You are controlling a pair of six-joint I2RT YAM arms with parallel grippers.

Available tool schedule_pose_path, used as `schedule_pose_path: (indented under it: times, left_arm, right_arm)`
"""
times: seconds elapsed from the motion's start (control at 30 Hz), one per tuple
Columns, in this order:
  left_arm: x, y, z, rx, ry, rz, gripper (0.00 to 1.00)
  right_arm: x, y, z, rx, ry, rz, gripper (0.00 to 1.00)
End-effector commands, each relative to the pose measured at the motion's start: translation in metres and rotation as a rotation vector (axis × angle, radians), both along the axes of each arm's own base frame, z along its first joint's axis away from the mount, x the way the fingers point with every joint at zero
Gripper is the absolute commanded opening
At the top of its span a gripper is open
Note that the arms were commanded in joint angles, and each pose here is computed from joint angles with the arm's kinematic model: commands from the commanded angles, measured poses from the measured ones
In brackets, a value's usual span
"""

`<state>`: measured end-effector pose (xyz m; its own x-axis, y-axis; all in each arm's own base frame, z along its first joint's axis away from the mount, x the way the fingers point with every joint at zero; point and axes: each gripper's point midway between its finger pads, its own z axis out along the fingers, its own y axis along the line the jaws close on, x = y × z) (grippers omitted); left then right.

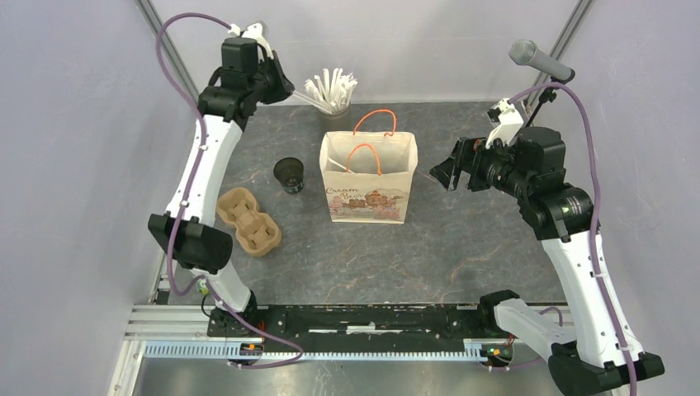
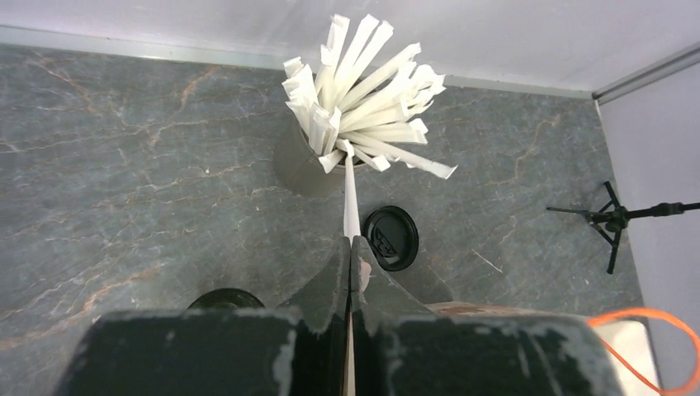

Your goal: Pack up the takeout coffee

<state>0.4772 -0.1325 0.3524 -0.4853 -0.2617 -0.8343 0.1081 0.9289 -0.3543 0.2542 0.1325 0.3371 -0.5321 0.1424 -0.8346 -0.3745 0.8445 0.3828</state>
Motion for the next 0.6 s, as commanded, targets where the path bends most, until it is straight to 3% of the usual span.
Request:
schedule_pose_path:
  times: [0.0, 0.17, 0.33, 0.57]
  left_arm:
    - [-0.047, 0.016, 0.076, -0.008, -0.124, 0.029, 0.02]
    - [-0.092, 0.018, 0.108, 0.006, -0.148, -0.037, 0.02]
    - [-0.138, 0.005, 0.138, -0.098, -0.168, -0.128, 0.02]
    - [-0.187, -0.019, 0.142, -0.238, -0.123, -0.28, 0.02]
  right_arm:
    - [-0.004, -0.001, 0.01, -0.004, -0.035, 0.013, 0.97]
    - [-0.002, -0.003, 0.018, -0.032, -0.054, 0.017, 0.98]
    - [0.002, -0.004, 0.031, -0.054, -0.072, 0.023, 0.97]
    - [0.001, -0.005, 0.039, -0.044, -0.094, 0.012, 0.97]
